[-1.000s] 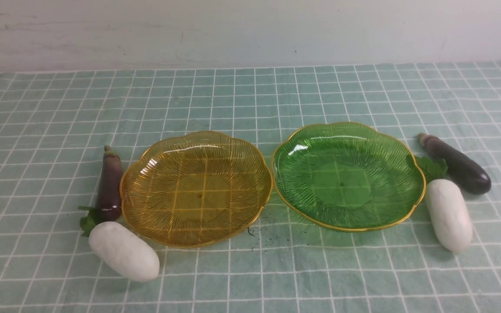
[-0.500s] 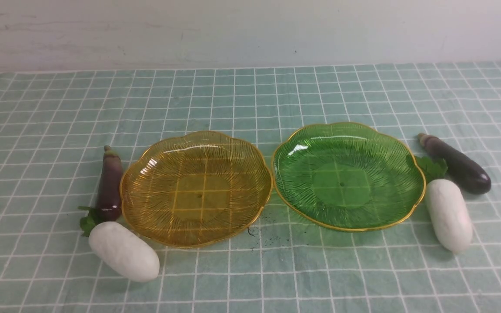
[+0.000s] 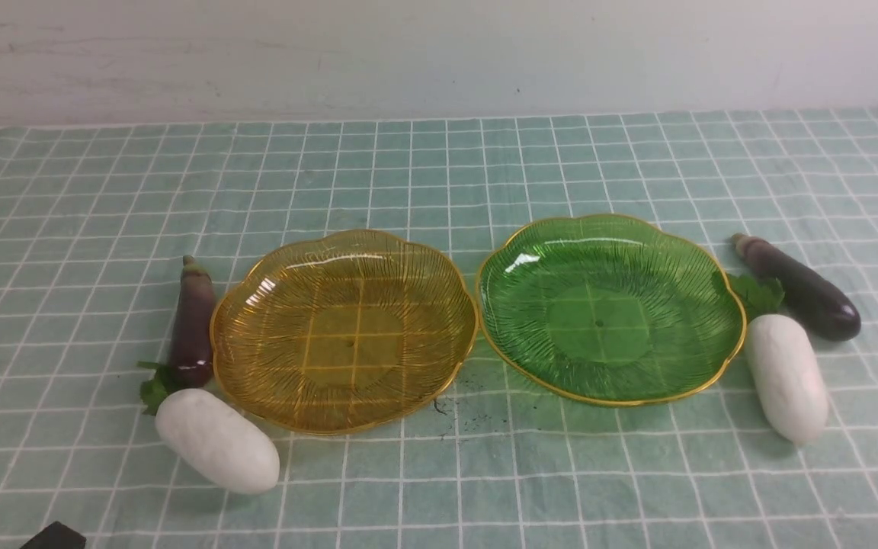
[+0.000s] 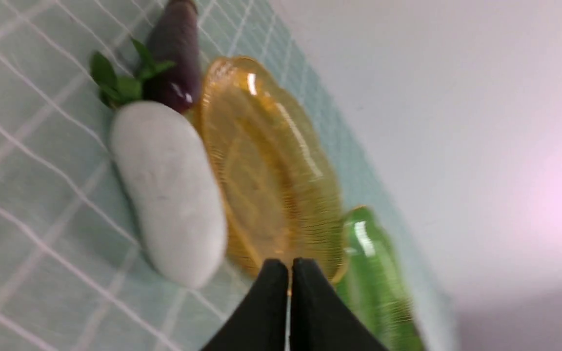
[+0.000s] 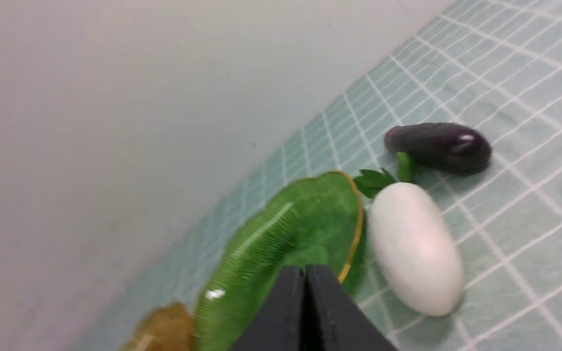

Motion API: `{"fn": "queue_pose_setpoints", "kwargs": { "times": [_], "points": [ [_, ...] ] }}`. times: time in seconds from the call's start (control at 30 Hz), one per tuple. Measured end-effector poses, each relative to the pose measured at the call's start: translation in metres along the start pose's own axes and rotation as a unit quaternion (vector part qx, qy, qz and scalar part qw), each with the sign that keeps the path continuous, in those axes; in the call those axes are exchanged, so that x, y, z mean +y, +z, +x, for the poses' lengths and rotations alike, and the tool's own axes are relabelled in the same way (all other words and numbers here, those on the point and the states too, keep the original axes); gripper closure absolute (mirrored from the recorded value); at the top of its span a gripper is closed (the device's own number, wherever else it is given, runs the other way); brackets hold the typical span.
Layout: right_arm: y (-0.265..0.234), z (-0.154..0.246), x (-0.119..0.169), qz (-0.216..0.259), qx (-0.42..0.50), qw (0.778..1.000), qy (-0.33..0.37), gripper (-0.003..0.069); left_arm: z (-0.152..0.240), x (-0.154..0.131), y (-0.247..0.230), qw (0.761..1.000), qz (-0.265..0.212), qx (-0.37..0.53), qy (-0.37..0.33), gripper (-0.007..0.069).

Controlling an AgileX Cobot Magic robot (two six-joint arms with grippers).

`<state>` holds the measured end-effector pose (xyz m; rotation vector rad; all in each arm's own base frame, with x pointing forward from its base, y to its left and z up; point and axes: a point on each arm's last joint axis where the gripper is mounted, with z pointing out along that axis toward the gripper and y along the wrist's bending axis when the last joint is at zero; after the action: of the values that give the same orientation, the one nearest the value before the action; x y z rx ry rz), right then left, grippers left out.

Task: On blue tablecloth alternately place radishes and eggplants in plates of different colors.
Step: 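Place the white radish on the plate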

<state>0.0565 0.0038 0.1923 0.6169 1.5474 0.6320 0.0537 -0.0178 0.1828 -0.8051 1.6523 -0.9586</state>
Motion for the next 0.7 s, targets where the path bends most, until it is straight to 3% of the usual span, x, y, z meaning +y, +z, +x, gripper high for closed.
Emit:
{"fn": "queue_pose_setpoints", "kwargs": {
  "times": [0.07, 0.3, 0.4, 0.53, 0.63, 0.7],
  "points": [
    [0.000, -0.001, 0.001, -0.007, -0.002, 0.999, 0.051, 0.0674, -0.001, -0.003, 0.000, 0.998, 0.019, -0.004, -0.062, 0.0632],
    [0.000, -0.003, 0.003, -0.017, -0.013, 0.995, 0.102, 0.0674, -0.007, -0.007, -0.001, 0.993, 0.043, -0.037, -0.099, 0.0632],
    [-0.002, -0.011, 0.010, -0.029, -0.034, 0.998, 0.040, 0.0674, -0.007, -0.020, -0.004, 0.991, 0.062, -0.010, -0.122, 0.0632],
    [-0.019, -0.058, 0.058, -0.076, -0.104, 0.978, -0.164, 0.0674, -0.016, -0.057, -0.015, 0.995, 0.097, 0.010, 0.011, 0.0632],
    [-0.003, -0.071, 0.075, -0.034, -0.032, 0.965, -0.258, 0.0674, -0.019, -0.072, -0.003, 0.991, 0.061, 0.068, 0.100, 0.0632],
    [0.024, -0.068, 0.075, 0.014, 0.093, 0.953, -0.289, 0.0674, -0.016, -0.076, 0.012, 0.976, 0.021, 0.150, 0.156, 0.0632]
  ]
}}
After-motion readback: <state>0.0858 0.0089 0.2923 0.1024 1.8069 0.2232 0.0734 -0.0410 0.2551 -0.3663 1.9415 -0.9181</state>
